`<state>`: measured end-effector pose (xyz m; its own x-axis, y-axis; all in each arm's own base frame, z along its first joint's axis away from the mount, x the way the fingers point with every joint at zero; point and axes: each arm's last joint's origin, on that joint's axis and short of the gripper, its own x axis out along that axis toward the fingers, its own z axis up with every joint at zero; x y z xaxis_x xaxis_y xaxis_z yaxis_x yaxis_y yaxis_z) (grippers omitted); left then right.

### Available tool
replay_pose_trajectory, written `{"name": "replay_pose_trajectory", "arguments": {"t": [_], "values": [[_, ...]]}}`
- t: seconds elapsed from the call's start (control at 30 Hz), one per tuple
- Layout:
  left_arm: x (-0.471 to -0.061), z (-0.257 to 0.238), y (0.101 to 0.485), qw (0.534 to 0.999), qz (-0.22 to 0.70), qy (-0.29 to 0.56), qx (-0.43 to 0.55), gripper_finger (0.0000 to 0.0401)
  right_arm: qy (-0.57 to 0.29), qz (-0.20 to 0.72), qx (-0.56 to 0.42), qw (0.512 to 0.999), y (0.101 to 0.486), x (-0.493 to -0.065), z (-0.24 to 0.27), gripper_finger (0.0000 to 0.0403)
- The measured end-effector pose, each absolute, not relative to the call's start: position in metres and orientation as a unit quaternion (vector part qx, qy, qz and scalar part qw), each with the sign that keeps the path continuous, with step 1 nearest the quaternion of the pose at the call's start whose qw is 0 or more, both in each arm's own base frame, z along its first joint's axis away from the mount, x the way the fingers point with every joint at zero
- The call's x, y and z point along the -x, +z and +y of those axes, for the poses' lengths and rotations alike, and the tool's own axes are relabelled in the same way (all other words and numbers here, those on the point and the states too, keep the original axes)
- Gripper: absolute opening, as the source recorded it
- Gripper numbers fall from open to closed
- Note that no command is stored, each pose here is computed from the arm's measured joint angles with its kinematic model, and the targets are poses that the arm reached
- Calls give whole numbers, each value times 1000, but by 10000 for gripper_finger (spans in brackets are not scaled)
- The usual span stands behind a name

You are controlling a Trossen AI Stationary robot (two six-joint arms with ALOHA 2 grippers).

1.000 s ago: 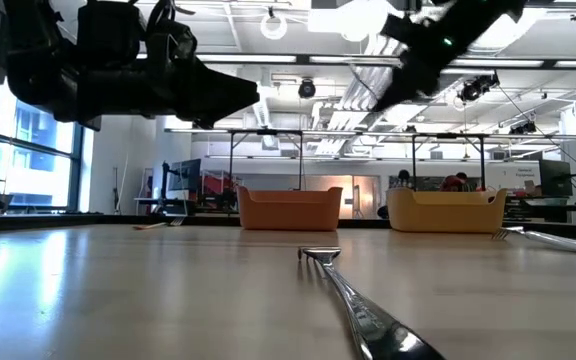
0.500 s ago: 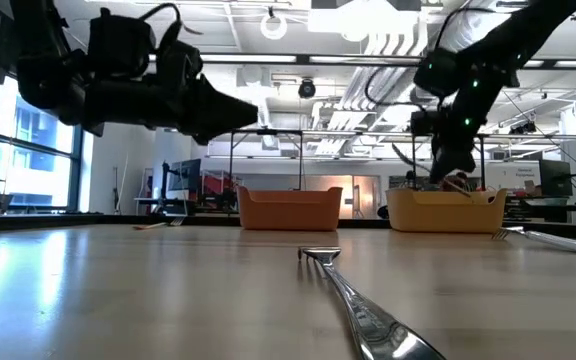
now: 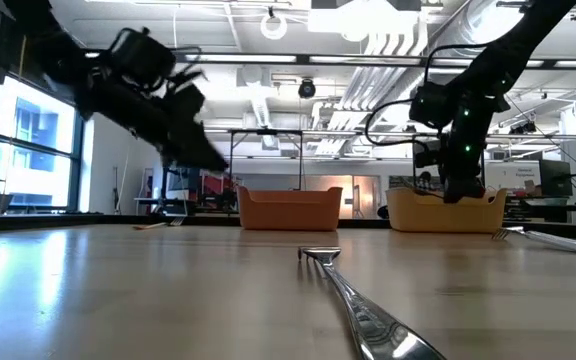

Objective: Sort silverware by color (type)
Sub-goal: Put the black fork into the yellow bin, then put the orange fork into the green bin

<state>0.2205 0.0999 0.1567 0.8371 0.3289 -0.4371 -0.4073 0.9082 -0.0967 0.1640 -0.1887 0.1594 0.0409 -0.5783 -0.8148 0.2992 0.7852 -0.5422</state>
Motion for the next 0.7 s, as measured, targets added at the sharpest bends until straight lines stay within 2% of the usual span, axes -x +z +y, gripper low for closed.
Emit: {"name": "replay_pose_trajectory", "arguments": {"t": [0.1,0.2,0.5,0.6,0.7], "values": [[-213,115,160,901,305,282,126,115,-311,618,110,713,159,-164,-189,0],[-206,129,163,860,365,336,123,115,-322,609,105,717,160,-165,-190,10],[-194,177,161,839,393,338,165,118,-335,604,95,717,161,-165,-190,88],[-189,192,155,818,414,354,187,130,-349,606,101,708,164,-164,-189,96],[-185,204,146,793,437,369,211,150,-362,597,114,707,174,-163,-184,85]]}}
